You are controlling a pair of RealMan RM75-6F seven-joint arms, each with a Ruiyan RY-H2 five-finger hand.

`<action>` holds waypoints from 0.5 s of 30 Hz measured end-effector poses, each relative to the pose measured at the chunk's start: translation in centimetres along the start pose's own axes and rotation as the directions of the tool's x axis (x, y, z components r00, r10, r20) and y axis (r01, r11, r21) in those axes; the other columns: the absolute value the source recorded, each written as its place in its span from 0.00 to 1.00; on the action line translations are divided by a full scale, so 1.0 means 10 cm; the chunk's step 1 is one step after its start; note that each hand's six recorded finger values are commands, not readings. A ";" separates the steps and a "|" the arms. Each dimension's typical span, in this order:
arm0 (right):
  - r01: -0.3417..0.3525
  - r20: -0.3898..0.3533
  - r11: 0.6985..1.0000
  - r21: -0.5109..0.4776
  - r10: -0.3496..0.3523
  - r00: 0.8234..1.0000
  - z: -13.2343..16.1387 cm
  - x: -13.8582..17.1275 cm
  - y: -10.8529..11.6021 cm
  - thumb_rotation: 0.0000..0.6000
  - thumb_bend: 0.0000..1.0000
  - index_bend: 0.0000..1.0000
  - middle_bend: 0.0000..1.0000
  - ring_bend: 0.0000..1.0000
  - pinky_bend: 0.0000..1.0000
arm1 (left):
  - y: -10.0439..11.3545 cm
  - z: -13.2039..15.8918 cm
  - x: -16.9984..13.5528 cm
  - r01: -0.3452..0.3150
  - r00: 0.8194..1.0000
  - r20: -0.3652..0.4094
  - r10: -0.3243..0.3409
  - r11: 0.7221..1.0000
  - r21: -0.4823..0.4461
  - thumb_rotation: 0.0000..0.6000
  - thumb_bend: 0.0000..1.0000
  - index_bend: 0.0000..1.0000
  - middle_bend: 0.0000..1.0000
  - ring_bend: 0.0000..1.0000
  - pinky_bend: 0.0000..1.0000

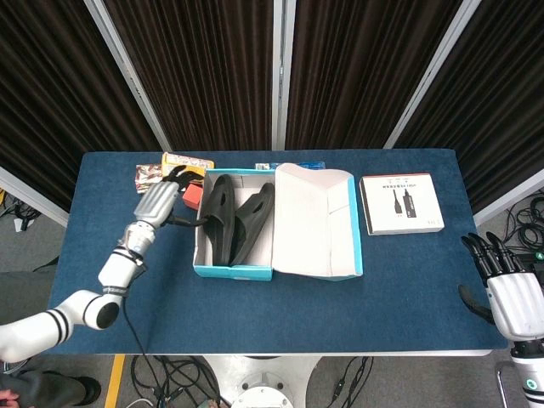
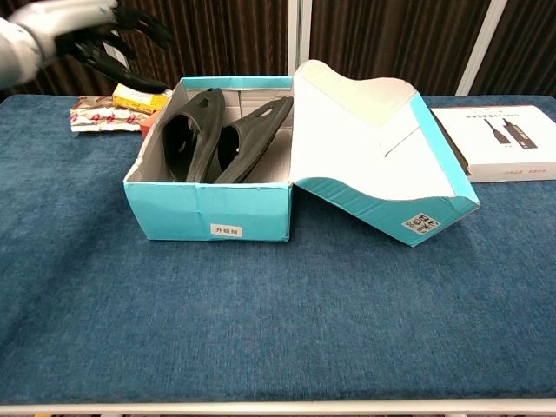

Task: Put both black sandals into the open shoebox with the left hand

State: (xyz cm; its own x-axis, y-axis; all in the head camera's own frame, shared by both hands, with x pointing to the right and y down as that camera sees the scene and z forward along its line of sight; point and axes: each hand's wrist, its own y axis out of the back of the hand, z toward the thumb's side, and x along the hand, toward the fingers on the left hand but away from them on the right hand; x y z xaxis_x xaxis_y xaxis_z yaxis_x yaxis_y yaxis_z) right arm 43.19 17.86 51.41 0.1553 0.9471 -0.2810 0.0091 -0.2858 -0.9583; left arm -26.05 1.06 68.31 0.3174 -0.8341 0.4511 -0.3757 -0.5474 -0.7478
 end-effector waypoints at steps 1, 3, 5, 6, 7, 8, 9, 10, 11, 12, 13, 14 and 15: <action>-0.003 0.003 1.000 -0.006 0.003 1.000 -0.02 0.00 -0.01 1.00 0.24 0.08 0.11 0.05 0.24 | 0.07 -0.06 -0.05 -0.017 1.000 -0.011 0.017 1.000 0.006 0.76 0.11 0.20 0.18 0.05 0.21; -0.011 0.011 1.000 -0.020 0.011 1.000 -0.06 0.00 -0.03 1.00 0.24 0.07 0.11 0.05 0.24 | 0.22 -0.22 -0.18 -0.053 0.998 -0.043 0.054 0.998 0.026 0.77 0.11 0.20 0.18 0.05 0.20; -0.021 0.018 0.999 -0.031 0.021 1.000 -0.10 0.00 -0.07 1.00 0.24 0.07 0.11 0.05 0.24 | 0.32 -0.37 -0.30 -0.080 0.994 -0.075 0.084 0.996 0.049 0.84 0.11 0.20 0.18 0.05 0.20; -0.025 0.021 0.999 -0.035 0.025 0.999 -0.12 0.00 -0.09 1.00 0.24 0.07 0.11 0.05 0.24 | 0.36 -0.46 -0.39 -0.098 0.990 -0.095 0.104 0.993 0.063 0.89 0.11 0.20 0.18 0.05 0.20; -0.029 0.024 0.999 -0.040 0.030 0.999 -0.14 0.00 -0.10 1.00 0.24 0.07 0.12 0.05 0.24 | 0.39 -0.53 -0.45 -0.111 0.987 -0.110 0.119 0.991 0.074 0.95 0.11 0.20 0.18 0.05 0.19; -0.036 0.029 0.998 -0.046 0.037 0.999 -0.17 0.00 -0.13 1.00 0.24 0.07 0.12 0.05 0.24 | 0.42 -0.60 -0.52 -0.125 0.983 -0.124 0.135 0.988 0.086 0.98 0.11 0.20 0.18 0.05 0.19; -0.042 0.034 0.998 -0.048 0.044 0.998 -0.19 -0.01 -0.15 1.00 0.24 0.07 0.12 0.05 0.24 | 0.46 -0.70 -0.61 -0.142 0.977 -0.143 0.156 0.984 0.104 1.00 0.11 0.20 0.18 0.05 0.18; -0.048 0.039 0.998 -0.047 0.050 0.998 -0.21 -0.01 -0.17 1.00 0.24 0.07 0.12 0.05 0.24 | 0.48 -0.77 -0.69 -0.152 0.973 -0.157 0.170 0.981 0.118 1.00 0.11 0.20 0.18 0.05 0.17; -0.056 0.048 0.997 -0.044 0.059 0.997 -0.25 -0.01 -0.20 1.00 0.25 0.07 0.12 0.05 0.24 | 0.50 -0.84 -0.78 -0.161 0.969 -0.169 0.182 0.978 0.134 1.00 0.11 0.20 0.18 0.05 0.17; -0.062 0.055 0.997 -0.045 0.065 0.996 -0.27 -0.01 -0.23 1.00 0.25 0.07 0.12 0.05 0.24 | 0.52 -0.93 -0.89 -0.169 0.963 -0.184 0.197 0.973 0.155 1.00 0.11 0.20 0.18 0.05 0.16; -0.068 0.062 0.997 -0.048 0.071 0.996 -0.29 -0.01 -0.25 1.00 0.25 0.07 0.11 0.05 0.23 | 0.53 -0.98 -0.98 -0.175 0.959 -0.193 0.207 0.970 0.171 1.00 0.11 0.20 0.18 0.05 0.16; -0.073 0.068 0.996 -0.057 0.077 0.995 -0.30 -0.01 -0.28 1.00 0.25 0.07 0.11 0.05 0.23 | 0.53 -1.04 -1.07 -0.181 0.955 -0.202 0.218 0.966 0.185 1.00 0.11 0.20 0.18 0.05 0.16; -0.077 0.071 0.995 -0.066 0.082 0.994 -0.30 0.00 -0.30 1.00 0.25 0.07 0.11 0.05 0.23 | 0.54 -1.10 -1.19 -0.189 0.949 -0.212 0.232 0.960 0.205 1.00 0.11 0.20 0.18 0.05 0.16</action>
State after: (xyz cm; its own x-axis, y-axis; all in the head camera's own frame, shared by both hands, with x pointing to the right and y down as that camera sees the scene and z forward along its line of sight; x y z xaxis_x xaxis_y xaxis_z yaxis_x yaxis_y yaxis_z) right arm 46.15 18.27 54.47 0.0847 0.9286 -0.3614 0.0620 -0.3669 -0.9282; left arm -41.43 7.26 64.32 0.0294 -0.9332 0.3583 -0.2426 -0.3544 -0.9031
